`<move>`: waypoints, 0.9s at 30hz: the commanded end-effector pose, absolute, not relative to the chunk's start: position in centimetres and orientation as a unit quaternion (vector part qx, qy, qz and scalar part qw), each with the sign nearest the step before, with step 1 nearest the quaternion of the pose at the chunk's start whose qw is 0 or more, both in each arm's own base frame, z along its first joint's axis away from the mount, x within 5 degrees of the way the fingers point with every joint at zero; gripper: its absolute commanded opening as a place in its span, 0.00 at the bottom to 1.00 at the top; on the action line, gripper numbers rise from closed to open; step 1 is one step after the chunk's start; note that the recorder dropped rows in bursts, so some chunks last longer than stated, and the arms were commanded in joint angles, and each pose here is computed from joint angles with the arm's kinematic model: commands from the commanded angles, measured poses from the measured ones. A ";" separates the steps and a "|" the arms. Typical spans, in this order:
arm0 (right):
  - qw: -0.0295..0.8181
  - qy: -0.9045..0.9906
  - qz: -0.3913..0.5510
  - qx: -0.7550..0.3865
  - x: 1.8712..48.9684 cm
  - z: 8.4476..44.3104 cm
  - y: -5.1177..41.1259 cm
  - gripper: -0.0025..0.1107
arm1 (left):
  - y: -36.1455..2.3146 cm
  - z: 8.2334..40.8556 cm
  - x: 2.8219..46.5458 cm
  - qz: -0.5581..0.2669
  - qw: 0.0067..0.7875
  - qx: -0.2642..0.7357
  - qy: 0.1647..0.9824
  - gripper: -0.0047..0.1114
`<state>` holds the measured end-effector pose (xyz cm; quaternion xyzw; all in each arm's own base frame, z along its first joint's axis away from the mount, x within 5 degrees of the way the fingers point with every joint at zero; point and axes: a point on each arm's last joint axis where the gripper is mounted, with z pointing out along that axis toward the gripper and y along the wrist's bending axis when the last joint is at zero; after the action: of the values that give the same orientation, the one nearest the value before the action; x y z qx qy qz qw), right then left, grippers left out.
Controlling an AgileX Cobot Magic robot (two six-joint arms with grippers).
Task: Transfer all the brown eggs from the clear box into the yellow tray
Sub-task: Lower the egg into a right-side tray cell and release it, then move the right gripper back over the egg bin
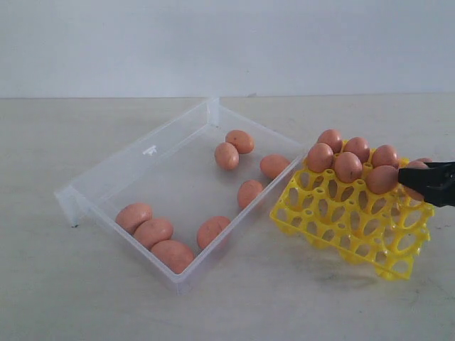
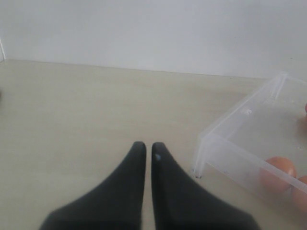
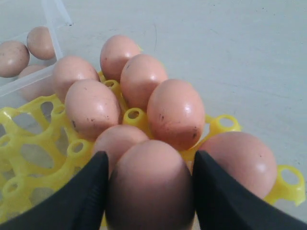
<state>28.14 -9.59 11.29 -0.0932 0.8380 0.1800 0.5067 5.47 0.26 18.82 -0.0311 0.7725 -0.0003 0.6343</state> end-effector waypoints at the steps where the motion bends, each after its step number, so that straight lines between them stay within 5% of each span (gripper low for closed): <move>1: 0.516 0.830 0.194 -0.083 28.3 11.1 -9.5 0.02 | 0.2 18.8 5.5 -0.002 0.637 -0.030 0.771 0.08; 6: 0.517 0.831 0.193 -0.070 28.4 10.9 -9.6 0.08 | 0.2 18.8 5.5 -0.002 0.637 -0.030 0.771 0.08; 14: 0.517 0.831 0.193 -0.070 28.4 10.9 -9.6 0.44 | 0.2 18.8 5.5 -0.002 0.637 -0.030 0.771 0.08; 27: 0.518 0.829 0.207 -0.042 28.5 11.0 -9.7 0.47 | 0.2 18.8 5.5 -0.002 0.637 -0.030 0.771 0.08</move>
<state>28.38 -9.73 10.87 -0.0449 0.8329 0.2033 0.5128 5.47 0.26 18.82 -0.0311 0.7725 -0.0003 0.6343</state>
